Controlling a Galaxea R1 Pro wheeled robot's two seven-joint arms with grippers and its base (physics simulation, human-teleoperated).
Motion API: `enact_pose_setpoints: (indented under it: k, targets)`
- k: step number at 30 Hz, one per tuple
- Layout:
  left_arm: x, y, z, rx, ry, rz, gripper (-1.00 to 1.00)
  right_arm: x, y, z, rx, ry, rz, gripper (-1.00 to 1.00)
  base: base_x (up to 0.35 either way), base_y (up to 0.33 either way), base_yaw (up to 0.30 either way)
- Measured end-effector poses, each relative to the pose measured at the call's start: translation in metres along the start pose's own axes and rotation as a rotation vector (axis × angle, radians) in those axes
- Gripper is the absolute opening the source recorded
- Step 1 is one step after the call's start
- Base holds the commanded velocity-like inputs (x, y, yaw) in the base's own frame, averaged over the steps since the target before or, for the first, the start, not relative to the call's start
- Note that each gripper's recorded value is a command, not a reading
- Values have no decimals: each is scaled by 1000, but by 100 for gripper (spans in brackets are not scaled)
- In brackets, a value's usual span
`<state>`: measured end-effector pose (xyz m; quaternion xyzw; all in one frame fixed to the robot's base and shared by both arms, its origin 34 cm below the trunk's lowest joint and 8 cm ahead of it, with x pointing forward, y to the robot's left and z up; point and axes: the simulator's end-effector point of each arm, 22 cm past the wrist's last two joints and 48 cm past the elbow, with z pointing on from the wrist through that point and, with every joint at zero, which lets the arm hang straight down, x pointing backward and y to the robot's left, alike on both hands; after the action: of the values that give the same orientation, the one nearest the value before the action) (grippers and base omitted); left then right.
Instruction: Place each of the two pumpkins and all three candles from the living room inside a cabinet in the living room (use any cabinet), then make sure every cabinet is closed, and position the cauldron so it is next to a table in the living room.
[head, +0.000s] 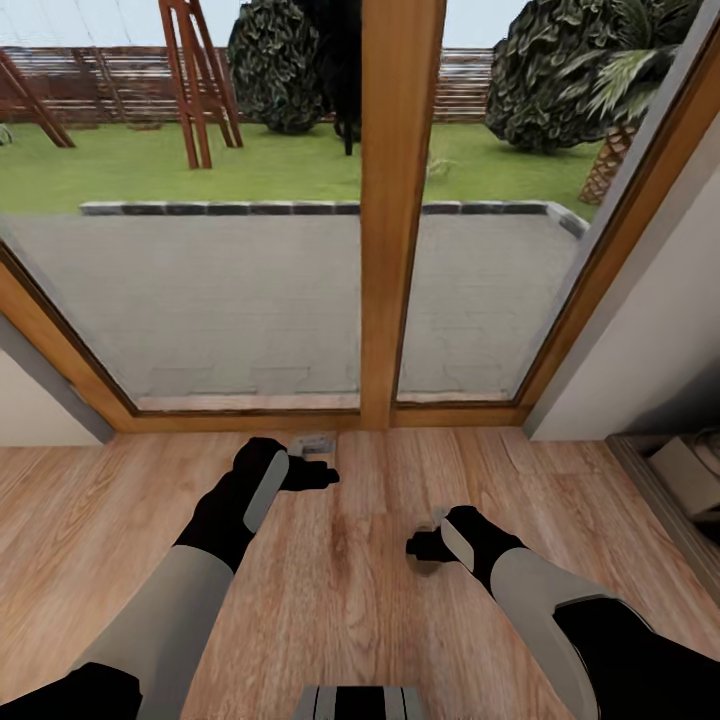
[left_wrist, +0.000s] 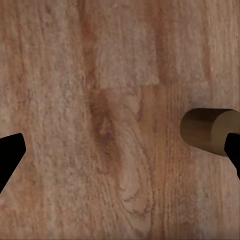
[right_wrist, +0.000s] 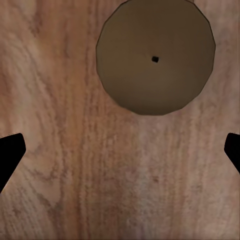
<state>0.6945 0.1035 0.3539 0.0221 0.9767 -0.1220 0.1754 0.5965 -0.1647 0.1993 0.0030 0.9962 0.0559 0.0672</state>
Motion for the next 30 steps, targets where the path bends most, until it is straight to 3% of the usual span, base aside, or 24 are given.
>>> enact_pose_setpoints:
  k: [21,30]
  targets:
    - [33,11,44,0,82,-21,100,33,-5,41,1,85,10,100,0,0,0]
    - [33,11,44,0,82,-21,100,33,-5,41,-1,85,11,100,4,0,0]
